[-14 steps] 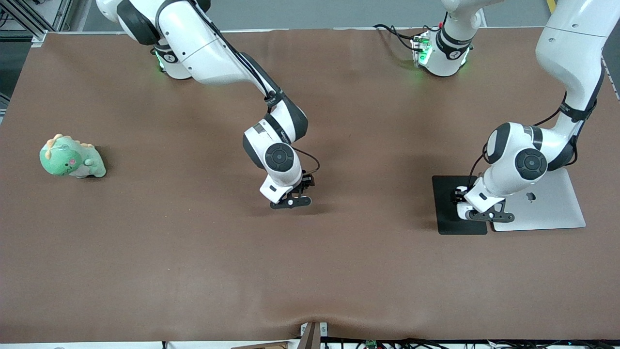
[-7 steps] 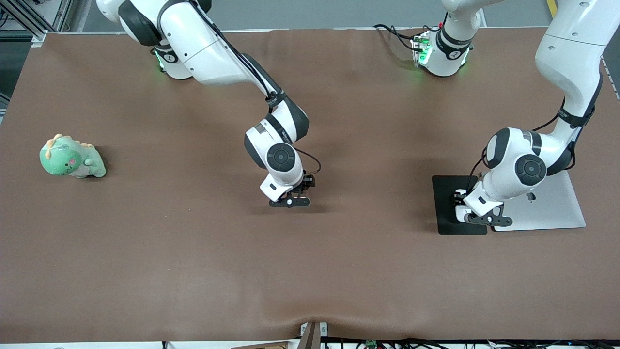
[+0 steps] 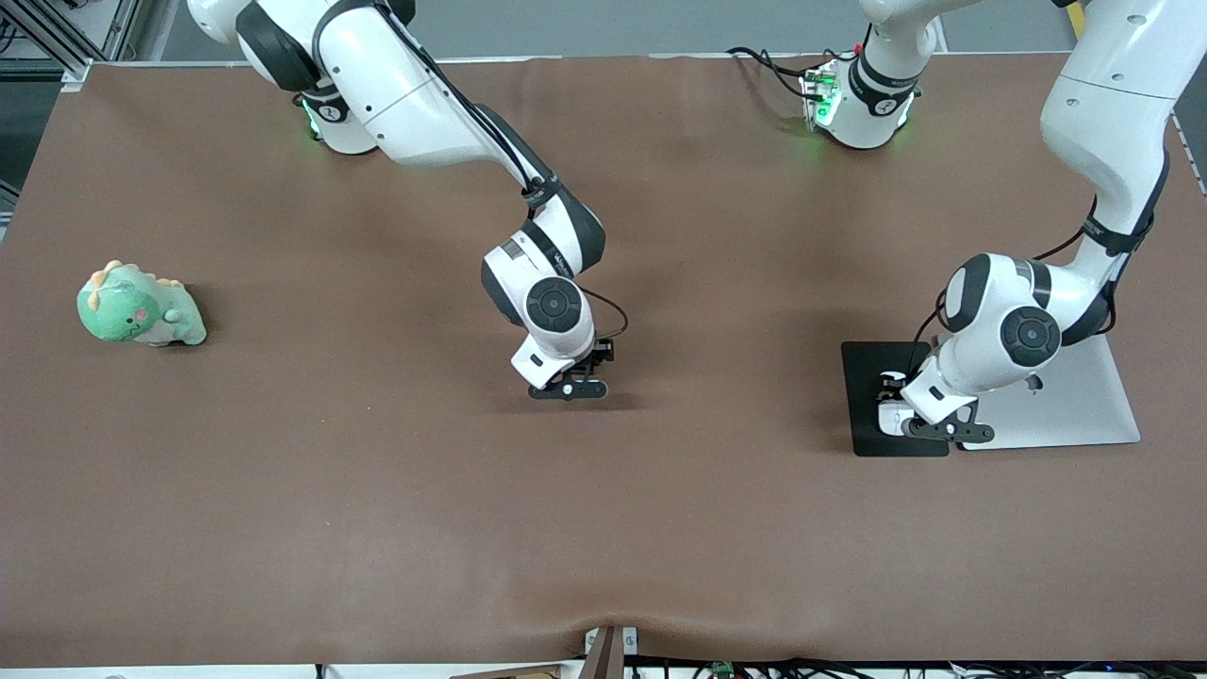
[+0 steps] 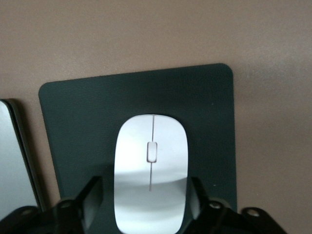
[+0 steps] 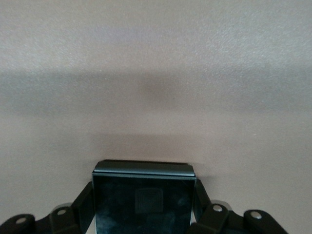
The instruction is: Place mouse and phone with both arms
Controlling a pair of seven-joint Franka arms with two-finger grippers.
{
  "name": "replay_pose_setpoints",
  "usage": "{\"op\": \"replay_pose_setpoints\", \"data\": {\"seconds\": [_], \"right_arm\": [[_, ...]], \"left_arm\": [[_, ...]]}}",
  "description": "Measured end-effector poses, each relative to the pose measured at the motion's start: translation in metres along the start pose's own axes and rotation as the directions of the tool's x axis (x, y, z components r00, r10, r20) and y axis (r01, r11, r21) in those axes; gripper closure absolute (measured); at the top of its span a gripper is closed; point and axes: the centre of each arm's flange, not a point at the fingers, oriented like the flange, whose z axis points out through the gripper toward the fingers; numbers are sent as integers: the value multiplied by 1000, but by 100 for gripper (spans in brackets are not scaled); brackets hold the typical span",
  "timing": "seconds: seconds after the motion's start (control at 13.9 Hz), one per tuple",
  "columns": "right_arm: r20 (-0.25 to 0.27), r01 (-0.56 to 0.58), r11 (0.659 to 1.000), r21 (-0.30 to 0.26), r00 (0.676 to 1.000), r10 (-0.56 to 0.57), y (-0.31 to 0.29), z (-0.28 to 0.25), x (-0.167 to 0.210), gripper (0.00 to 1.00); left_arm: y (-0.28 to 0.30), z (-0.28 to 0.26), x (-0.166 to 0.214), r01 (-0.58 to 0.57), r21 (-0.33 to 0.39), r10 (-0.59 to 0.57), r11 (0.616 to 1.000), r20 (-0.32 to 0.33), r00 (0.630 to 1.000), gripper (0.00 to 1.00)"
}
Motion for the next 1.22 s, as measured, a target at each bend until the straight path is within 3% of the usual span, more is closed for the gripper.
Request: {"op": "replay_pose_setpoints", "data": {"seconds": [0.14, 0.36, 0.65, 0.86, 1.22], "right_arm": [[-1, -8, 1000, 1, 1000, 8, 3, 0, 3, 19], [-24, -52, 999, 13, 998, 52, 25, -15, 25, 19], [-31, -100, 995, 26, 994, 101, 115, -72, 75, 19], [-24, -70, 997, 29, 997, 71, 209, -95, 98, 19], [17, -72, 997, 29, 997, 72, 346, -92, 107, 19]], "left_arm": [[-1, -5, 5, 2, 1, -2, 1000, -14, 1000, 0], [-1, -33, 15, 0, 15, 1, 1000, -62, 998, 0], [-4, -108, 23, 4, 74, 4, 997, -109, 994, 0], [-2, -170, 30, 3, 110, 6, 994, -82, 997, 0], [6, -301, 23, 79, 61, -80, 995, 6, 997, 0]]}}
